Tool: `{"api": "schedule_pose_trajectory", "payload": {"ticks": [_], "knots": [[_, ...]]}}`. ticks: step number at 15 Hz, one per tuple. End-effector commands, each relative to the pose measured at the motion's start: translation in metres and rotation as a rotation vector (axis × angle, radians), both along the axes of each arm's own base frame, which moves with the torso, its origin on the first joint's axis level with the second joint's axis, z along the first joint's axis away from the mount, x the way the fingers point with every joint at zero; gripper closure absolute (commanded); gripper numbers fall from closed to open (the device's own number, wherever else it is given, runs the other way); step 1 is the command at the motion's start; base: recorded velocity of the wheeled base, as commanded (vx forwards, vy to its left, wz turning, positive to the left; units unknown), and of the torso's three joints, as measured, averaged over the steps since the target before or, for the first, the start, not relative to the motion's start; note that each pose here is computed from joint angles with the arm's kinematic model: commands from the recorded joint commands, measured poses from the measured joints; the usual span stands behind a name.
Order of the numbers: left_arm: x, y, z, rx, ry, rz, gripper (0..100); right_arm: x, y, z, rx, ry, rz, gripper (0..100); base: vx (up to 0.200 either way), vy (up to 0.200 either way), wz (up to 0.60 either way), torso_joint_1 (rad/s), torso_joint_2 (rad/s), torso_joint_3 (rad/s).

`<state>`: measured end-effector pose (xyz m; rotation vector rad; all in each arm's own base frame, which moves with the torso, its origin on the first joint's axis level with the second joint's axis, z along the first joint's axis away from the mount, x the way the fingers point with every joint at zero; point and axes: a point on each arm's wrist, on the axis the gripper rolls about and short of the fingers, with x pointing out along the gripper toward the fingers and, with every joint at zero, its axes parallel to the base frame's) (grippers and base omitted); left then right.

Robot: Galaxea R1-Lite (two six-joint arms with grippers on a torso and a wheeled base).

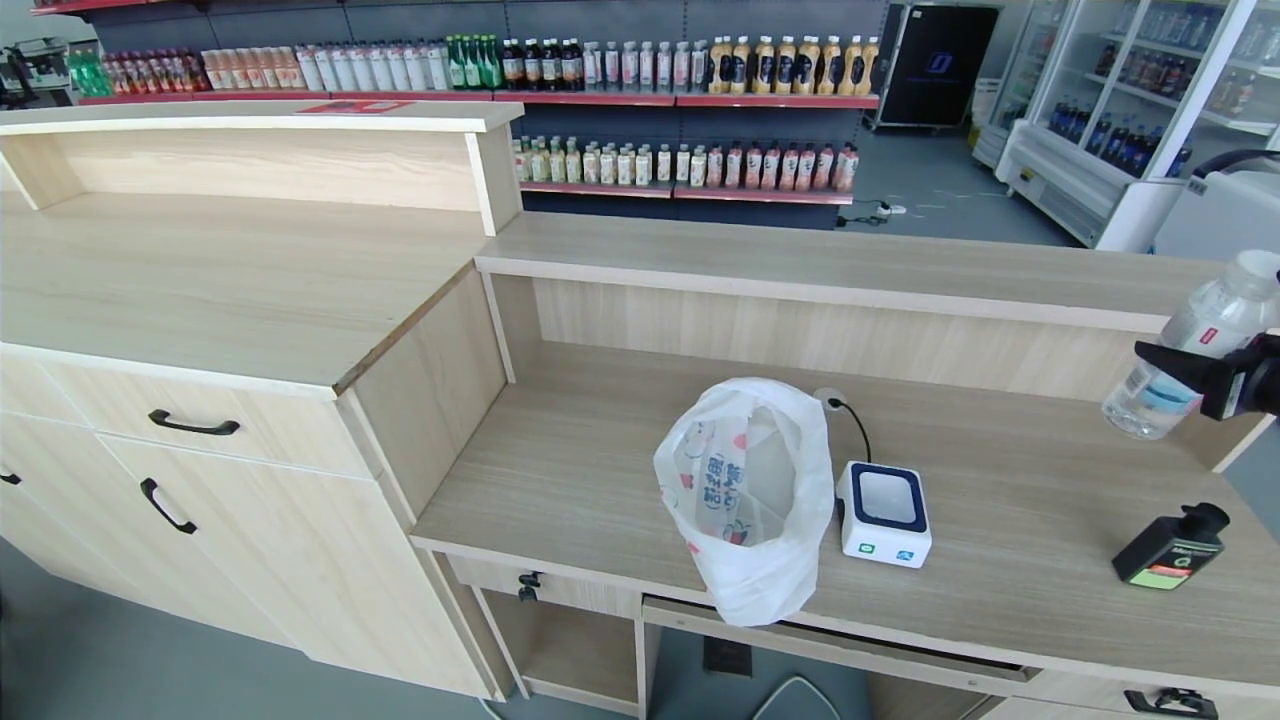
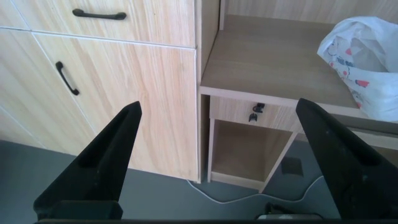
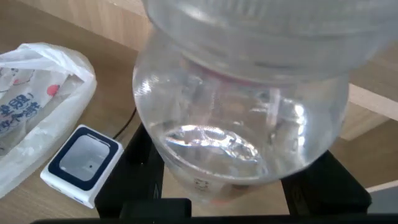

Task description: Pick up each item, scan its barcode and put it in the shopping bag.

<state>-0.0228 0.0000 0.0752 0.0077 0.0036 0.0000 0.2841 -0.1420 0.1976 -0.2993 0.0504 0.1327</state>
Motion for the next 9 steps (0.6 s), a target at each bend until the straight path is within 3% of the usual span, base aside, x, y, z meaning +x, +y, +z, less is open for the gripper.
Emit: {"api": "schedule_pose_trajectory", "payload": {"ticks": [1, 6, 8, 9], "knots": [[0.0, 0.0, 0.0, 0.0, -0.001, 0.0, 0, -0.006, 0.0, 0.006, -0.01, -0.01, -0.042, 100, 0.0, 0.0, 0.0, 0.0, 0.0, 0.0], [0.0, 0.0, 0.0, 0.0, -0.001, 0.0, 0, -0.009, -0.001, 0.005, -0.09, -0.022, -0.06, 100, 0.0, 0.0, 0.0, 0.0, 0.0, 0.0], [0.0, 0.0, 0.0, 0.0, -0.001, 0.0, 0, -0.006, 0.008, 0.002, -0.159, 0.003, -0.055, 100, 0.0, 0.0, 0.0, 0.0, 0.0, 0.0], [0.0, 0.0, 0.0, 0.0, -0.001, 0.0, 0, 0.001, 0.02, 0.003, -0.203, -0.003, -0.105, 100, 0.0, 0.0, 0.6, 0.002, 0.0, 0.002]]}}
